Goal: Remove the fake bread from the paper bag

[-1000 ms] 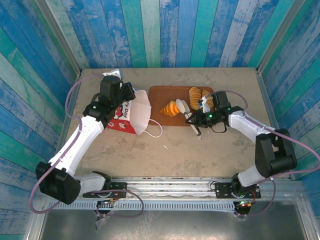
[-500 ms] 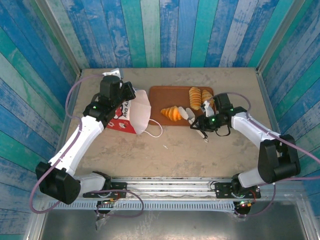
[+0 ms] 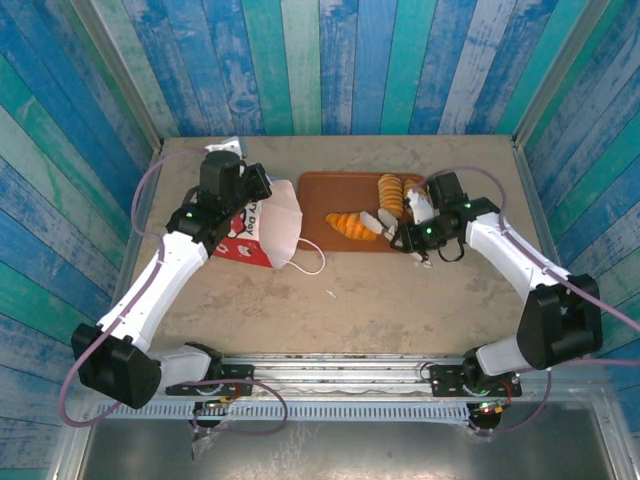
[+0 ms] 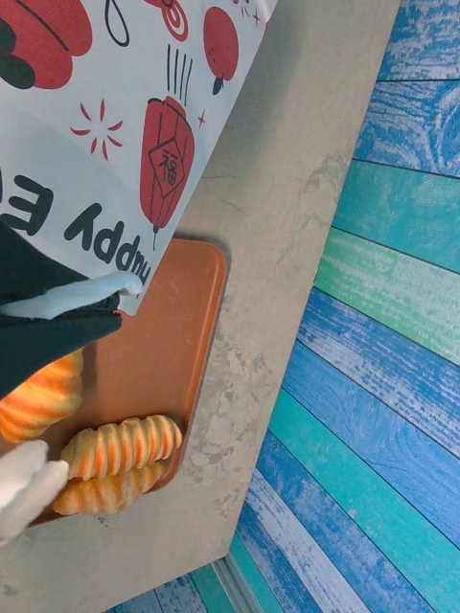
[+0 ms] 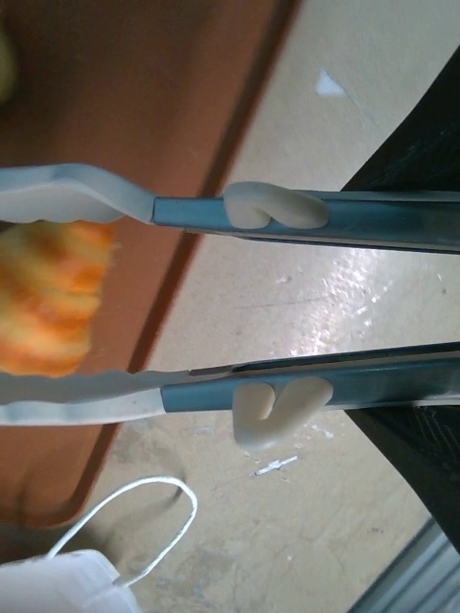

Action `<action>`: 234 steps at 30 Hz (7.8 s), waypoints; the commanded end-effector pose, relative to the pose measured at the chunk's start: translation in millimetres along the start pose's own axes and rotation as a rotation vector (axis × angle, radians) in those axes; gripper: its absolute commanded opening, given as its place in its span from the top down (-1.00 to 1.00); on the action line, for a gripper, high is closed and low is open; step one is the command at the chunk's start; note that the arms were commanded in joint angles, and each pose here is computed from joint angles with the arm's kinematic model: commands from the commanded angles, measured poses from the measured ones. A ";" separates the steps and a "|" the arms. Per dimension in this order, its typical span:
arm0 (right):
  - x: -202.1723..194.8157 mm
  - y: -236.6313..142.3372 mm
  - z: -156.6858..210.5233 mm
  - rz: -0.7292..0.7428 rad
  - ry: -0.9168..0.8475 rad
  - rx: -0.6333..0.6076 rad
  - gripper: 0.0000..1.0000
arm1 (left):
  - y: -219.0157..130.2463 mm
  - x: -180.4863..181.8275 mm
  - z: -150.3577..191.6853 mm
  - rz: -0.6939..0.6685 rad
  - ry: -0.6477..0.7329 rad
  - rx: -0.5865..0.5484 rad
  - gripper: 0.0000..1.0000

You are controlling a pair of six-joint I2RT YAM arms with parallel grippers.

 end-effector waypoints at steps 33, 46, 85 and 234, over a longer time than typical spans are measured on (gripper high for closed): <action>23.4 40.4 -26.5 0.347 -0.554 0.276 -0.05 | -1.3 -1.7 -0.2 0.015 0.000 -0.017 1.00; 31.6 55.4 -46.9 0.327 -0.164 0.149 0.08 | -0.9 -1.6 3.9 0.038 -0.015 -0.028 1.00; 22.4 48.6 -62.1 0.382 -0.601 0.286 -0.16 | -0.3 -3.3 3.4 0.033 0.001 -0.006 1.00; 234.8 83.4 -15.9 0.211 -0.998 -0.062 -0.04 | -76.2 21.9 -13.0 -0.097 0.135 -0.116 1.00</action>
Point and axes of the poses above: each hand's point on the last joint's axis, 136 mm out from that joint toward the fingers, its own y axis out along the fingers, its own x axis along the line the jaws close on, z = x × y, the point moved 2 cm from there along -y, back along the fingers
